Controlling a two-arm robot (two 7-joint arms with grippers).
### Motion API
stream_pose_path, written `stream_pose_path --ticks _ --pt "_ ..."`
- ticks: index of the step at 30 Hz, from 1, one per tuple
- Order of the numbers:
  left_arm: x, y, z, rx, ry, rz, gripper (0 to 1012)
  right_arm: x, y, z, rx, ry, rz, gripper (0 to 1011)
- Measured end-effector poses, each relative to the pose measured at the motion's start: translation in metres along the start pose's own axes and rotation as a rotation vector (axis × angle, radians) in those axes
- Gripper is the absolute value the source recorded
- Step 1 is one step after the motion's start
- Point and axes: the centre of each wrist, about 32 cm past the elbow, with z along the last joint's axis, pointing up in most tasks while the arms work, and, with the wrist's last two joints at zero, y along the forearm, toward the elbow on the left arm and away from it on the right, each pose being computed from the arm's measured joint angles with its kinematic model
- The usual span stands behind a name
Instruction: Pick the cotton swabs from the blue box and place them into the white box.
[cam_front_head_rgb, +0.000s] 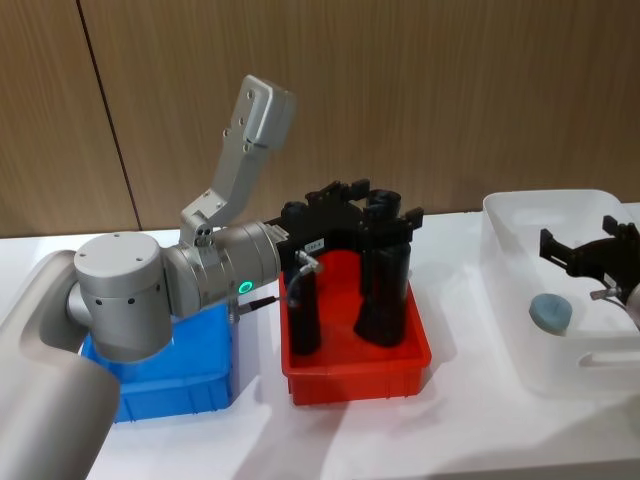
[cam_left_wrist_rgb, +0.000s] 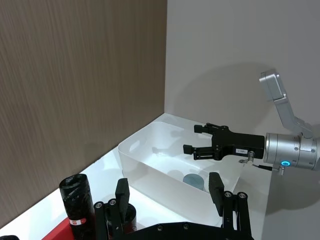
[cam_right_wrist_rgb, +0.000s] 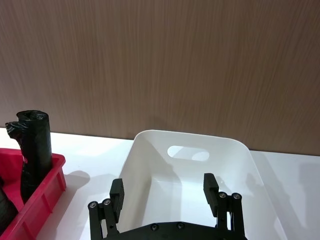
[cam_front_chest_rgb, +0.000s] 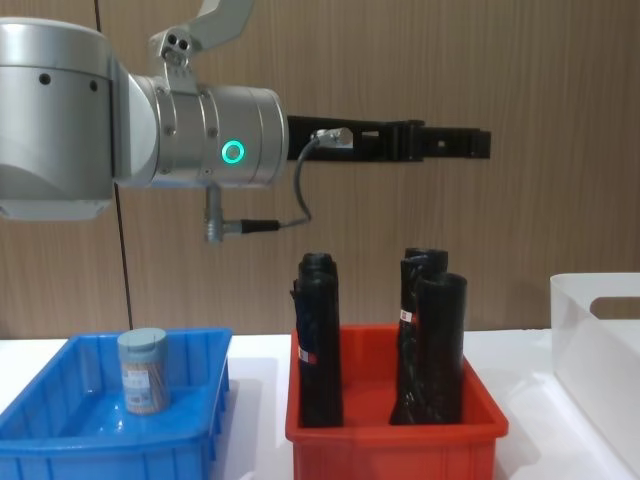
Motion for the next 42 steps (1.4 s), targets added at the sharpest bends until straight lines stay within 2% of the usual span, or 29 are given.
stream_pose_path --ticks 9,13,19,20,23,26,29,30,32,42 --pt "-0.0007 0.0014 -0.0027 0.001 -0.003 0.012 1003 -0.002 -0.002 -0.001 0.006 0.0 0.004 1002" --pt "-0.0031 0.0047 -0.0084 0.001 -0.017 0.041 1003 -0.007 -0.007 -0.002 0.015 -0.004 0.014 1002" --pt "-0.0098 0.0135 -0.0227 -0.001 -0.055 0.117 1003 -0.021 -0.021 -0.007 0.043 -0.009 0.046 1002" --pt "-0.0116 0.0157 -0.0268 0.0 -0.064 0.135 1003 -0.021 -0.021 -0.007 0.043 -0.009 0.046 1002" --pt "-0.0146 0.0193 -0.032 -0.003 -0.081 0.165 1003 -0.028 -0.029 -0.01 0.057 -0.009 0.062 1002" --pt "-0.0199 0.0255 -0.0414 -0.006 -0.106 0.213 1003 -0.037 -0.038 -0.012 0.074 -0.008 0.082 1002" --pt "-0.0242 0.0301 -0.0484 -0.01 -0.125 0.249 1003 -0.044 -0.046 -0.014 0.086 -0.006 0.098 1002" --pt "-0.0242 0.0301 -0.0484 -0.01 -0.125 0.249 1003 -0.044 -0.046 -0.014 0.086 -0.006 0.098 1002" --pt "-0.0289 0.035 -0.0555 -0.015 -0.145 0.284 1003 -0.049 -0.051 -0.015 0.096 -0.004 0.11 1002" --pt "-0.044 0.0496 -0.0752 -0.035 -0.202 0.385 1003 -0.072 -0.078 -0.018 0.139 0.014 0.162 1002"
